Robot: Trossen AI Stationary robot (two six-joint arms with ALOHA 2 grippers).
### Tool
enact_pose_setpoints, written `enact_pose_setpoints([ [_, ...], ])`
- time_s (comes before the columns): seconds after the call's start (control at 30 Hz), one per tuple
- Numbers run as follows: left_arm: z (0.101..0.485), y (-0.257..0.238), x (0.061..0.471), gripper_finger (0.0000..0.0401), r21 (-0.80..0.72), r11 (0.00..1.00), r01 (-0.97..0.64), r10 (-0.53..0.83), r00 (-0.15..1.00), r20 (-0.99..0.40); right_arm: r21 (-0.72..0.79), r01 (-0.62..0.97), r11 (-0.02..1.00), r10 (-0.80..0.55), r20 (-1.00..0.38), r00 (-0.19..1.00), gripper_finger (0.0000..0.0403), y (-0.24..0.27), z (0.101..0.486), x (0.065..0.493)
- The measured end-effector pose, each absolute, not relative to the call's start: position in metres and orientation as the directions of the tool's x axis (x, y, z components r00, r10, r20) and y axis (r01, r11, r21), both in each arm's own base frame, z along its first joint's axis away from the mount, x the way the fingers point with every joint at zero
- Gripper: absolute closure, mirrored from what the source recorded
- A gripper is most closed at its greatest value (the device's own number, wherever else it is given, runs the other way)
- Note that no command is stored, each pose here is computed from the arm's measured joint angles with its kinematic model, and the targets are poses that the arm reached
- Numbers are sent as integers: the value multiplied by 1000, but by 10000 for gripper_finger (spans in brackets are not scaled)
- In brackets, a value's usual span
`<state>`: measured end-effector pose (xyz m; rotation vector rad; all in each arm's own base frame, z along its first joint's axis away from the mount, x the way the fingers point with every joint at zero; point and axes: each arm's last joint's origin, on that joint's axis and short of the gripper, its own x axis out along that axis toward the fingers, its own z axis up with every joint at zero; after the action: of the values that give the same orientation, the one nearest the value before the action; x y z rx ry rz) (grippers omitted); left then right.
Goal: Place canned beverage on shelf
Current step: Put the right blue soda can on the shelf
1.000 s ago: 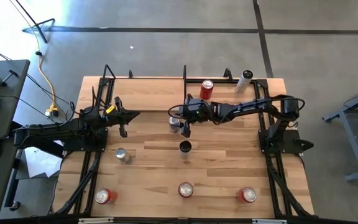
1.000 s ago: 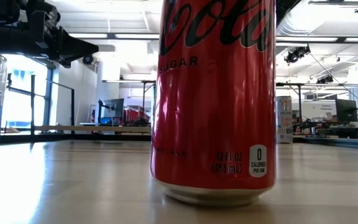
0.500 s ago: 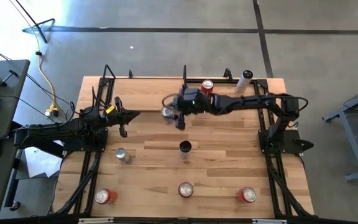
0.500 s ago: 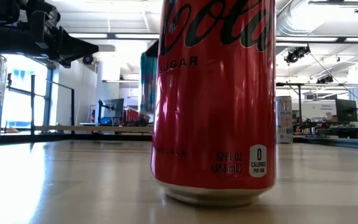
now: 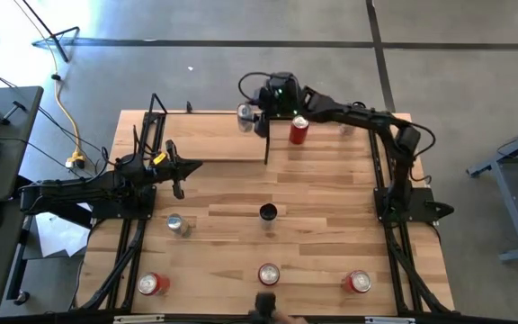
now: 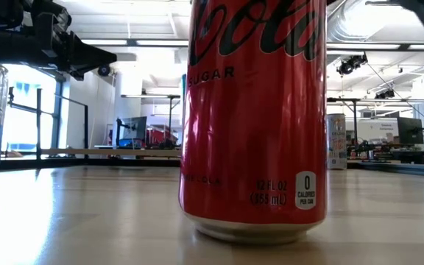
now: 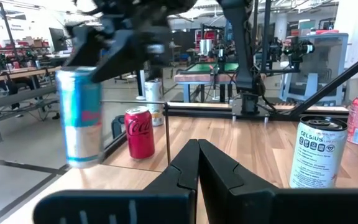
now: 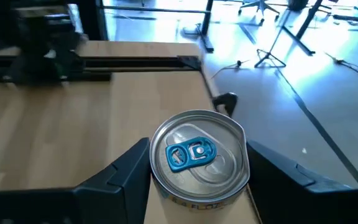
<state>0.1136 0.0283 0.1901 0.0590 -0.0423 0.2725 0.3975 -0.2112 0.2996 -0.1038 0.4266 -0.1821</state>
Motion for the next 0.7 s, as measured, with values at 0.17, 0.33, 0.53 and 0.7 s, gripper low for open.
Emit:
enact_pose_setpoints([
  [0.17,190,28,114,401,54,961,-271,268,962,50,-113,165,980,-197,-406,893,198,-242,289,398],
  [0.33,190,28,114,401,54,961,-271,268,962,50,-80,164,983,-183,-399,898,198,-261,281,398],
  [0.53,190,28,114,401,54,961,-271,268,962,50,-78,167,983,-184,-416,890,198,-267,269,399],
  [0.7,190,28,114,401,54,961,-270,268,962,50,-75,167,983,-183,-418,890,198,-268,268,399],
])
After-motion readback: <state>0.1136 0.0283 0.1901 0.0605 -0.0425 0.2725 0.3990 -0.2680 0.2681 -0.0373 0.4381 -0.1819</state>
